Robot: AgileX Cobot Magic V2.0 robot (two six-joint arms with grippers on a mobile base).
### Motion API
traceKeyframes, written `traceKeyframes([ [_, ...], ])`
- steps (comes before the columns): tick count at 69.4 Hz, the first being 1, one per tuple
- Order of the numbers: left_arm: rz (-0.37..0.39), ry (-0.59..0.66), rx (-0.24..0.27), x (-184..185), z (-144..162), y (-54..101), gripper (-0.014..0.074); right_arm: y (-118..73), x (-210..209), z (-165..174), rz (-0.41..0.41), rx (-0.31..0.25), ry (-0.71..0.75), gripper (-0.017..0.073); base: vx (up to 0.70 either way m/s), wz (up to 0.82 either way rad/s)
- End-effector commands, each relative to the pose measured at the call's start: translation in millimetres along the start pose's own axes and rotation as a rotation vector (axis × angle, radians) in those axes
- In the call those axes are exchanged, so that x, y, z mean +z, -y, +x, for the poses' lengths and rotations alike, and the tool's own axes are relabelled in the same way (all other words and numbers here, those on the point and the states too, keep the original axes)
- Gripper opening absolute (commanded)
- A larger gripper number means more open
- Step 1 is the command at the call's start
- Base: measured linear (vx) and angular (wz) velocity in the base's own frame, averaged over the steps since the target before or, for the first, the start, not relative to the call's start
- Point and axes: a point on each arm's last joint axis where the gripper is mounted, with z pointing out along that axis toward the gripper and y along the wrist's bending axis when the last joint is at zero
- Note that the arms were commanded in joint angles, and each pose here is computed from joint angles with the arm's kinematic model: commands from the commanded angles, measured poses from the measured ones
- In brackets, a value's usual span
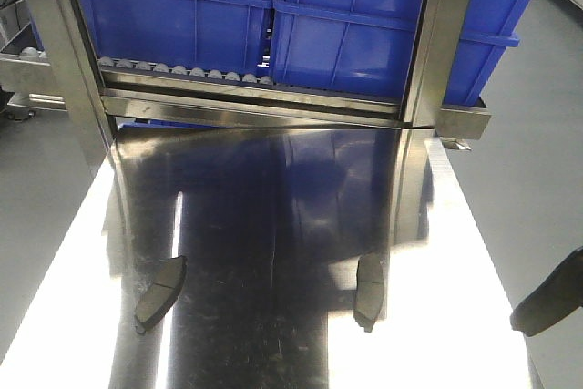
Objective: Move and align brake pads A on conveyor
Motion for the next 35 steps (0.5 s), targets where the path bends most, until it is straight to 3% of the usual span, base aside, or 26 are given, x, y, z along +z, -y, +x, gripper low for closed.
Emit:
traceKeyframes([
  [1,0.001,0.099,0.001,-4.5,-12.3,-0.5,-0.0006,-3.1,-6.6,-15.2,-0.017,-0.008,0.112,-0.0012,-0.01,0.03],
  [35,0.001,0.099,0.001,-4.5,-12.3,-0.5,-0.0006,-3.1,-6.6,-15.2,-0.017,-0.008,0.112,-0.0012,-0.04,0.04],
])
